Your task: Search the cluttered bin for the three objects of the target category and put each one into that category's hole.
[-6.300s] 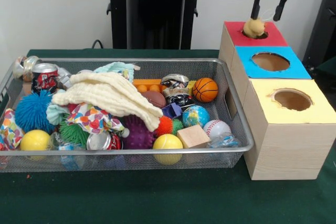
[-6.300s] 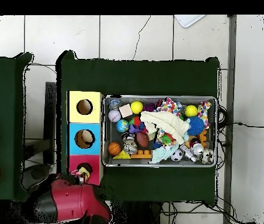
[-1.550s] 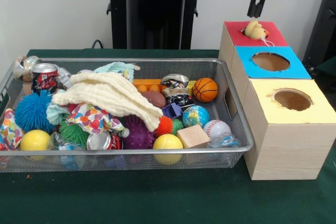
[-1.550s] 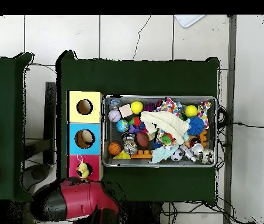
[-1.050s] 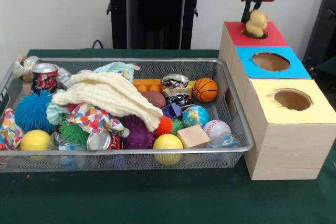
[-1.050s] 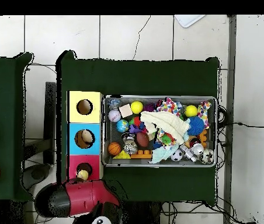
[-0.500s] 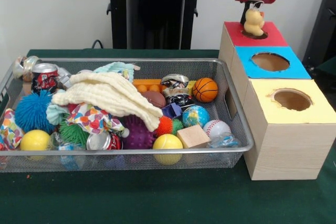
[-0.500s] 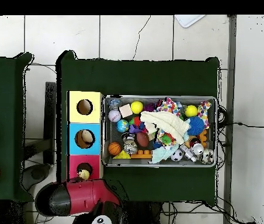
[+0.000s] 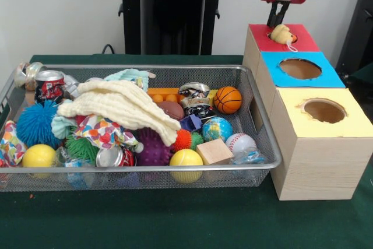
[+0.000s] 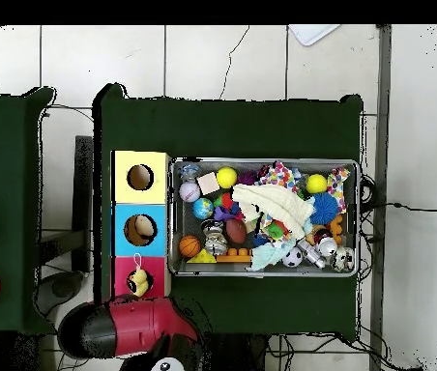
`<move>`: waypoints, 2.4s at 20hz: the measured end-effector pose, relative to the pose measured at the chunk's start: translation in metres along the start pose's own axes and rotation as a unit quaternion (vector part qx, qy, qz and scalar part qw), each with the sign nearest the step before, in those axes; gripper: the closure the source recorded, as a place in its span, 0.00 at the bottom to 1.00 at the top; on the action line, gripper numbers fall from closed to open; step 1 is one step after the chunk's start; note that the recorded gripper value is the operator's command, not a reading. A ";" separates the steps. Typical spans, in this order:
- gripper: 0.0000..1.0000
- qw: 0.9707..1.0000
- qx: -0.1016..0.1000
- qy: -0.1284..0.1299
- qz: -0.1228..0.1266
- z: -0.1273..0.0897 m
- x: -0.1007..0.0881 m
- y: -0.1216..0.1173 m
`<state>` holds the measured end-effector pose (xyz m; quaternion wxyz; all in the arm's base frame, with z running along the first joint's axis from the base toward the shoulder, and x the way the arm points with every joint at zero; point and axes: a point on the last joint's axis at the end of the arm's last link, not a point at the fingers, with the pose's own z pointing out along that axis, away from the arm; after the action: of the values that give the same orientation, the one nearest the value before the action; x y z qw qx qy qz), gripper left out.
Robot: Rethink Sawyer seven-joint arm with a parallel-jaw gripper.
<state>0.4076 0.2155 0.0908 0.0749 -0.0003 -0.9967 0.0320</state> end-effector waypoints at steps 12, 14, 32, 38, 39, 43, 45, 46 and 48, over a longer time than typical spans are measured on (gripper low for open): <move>1.00 0.999 -0.002 0.036 0.005 -0.066 0.009 -0.003; 1.00 0.999 -0.002 0.046 0.006 -0.077 0.013 -0.004; 1.00 0.999 -0.016 0.031 0.037 -0.103 -0.019 -0.021; 1.00 0.999 -0.014 0.006 0.036 -0.076 -0.034 -0.018; 1.00 0.999 -0.014 0.004 0.035 -0.072 -0.036 -0.018; 1.00 0.999 -0.013 -0.012 0.035 -0.047 -0.047 -0.016; 1.00 0.999 -0.012 -0.017 0.034 -0.036 -0.049 -0.016; 1.00 0.999 -0.012 -0.019 0.034 -0.033 -0.049 -0.015; 1.00 0.999 -0.012 -0.025 0.032 -0.025 -0.050 -0.014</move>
<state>0.4612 0.2031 0.1091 0.0489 -0.0323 -0.9980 0.0225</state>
